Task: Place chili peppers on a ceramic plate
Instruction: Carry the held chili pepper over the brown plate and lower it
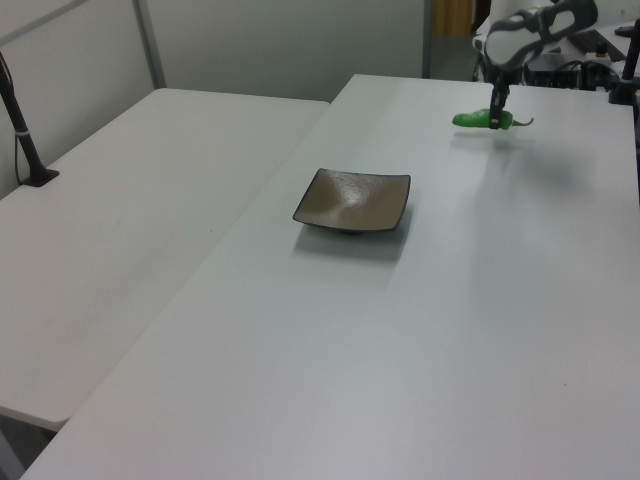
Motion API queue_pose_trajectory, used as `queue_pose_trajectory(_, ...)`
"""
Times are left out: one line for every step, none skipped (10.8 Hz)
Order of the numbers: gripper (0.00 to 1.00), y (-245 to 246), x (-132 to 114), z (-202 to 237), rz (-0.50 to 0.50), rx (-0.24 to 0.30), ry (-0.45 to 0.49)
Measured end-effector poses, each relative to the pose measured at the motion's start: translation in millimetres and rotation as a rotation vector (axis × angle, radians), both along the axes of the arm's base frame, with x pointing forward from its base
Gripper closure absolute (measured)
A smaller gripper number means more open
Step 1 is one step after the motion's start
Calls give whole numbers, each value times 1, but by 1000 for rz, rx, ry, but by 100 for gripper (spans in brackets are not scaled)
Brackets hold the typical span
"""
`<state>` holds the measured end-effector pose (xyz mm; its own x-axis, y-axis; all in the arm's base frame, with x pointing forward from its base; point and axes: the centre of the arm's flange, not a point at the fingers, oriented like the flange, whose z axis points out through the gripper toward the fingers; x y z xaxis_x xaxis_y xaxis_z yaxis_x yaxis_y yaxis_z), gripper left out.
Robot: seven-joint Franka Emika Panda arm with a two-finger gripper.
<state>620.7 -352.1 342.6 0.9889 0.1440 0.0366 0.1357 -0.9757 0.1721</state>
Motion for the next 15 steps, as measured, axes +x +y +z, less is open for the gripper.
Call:
queue_pose_trajectory(62, 16, 6, 21, 3, 25, 2)
queue_pose_trajectory(62, 38, 12, 47, 4, 59, 8)
queue_pose_trajectory(62, 70, 18, 74, 3, 94, 20)
queue_pose_trajectory(62, 96, 23, 90, -14, 114, 25)
queue_pose_trajectory(62, 129, 29, 108, -66, 138, 28)
queue_pose_trajectory(62, 161, 34, 122, -135, 156, 28)
queue_pose_trajectory(62, 190, 39, 133, -205, 173, 26)
queue_pose_trajectory(62, 222, 46, 139, -278, 192, 15)
queue_pose_trajectory(62, 256, 52, 139, -336, 205, 11)
queue_pose_trajectory(62, 291, 57, 136, -363, 212, 16)
queue_pose_trajectory(62, 325, 60, 129, -373, 222, 29)
queue_pose_trajectory(62, 355, 63, 121, -390, 233, 40)
queue_pose_trajectory(62, 380, 70, 113, -420, 252, 14)
queue_pose_trajectory(62, 398, 77, 104, -455, 271, -18)
queue_pose_trajectory(62, 409, 84, 91, -480, 285, -42)
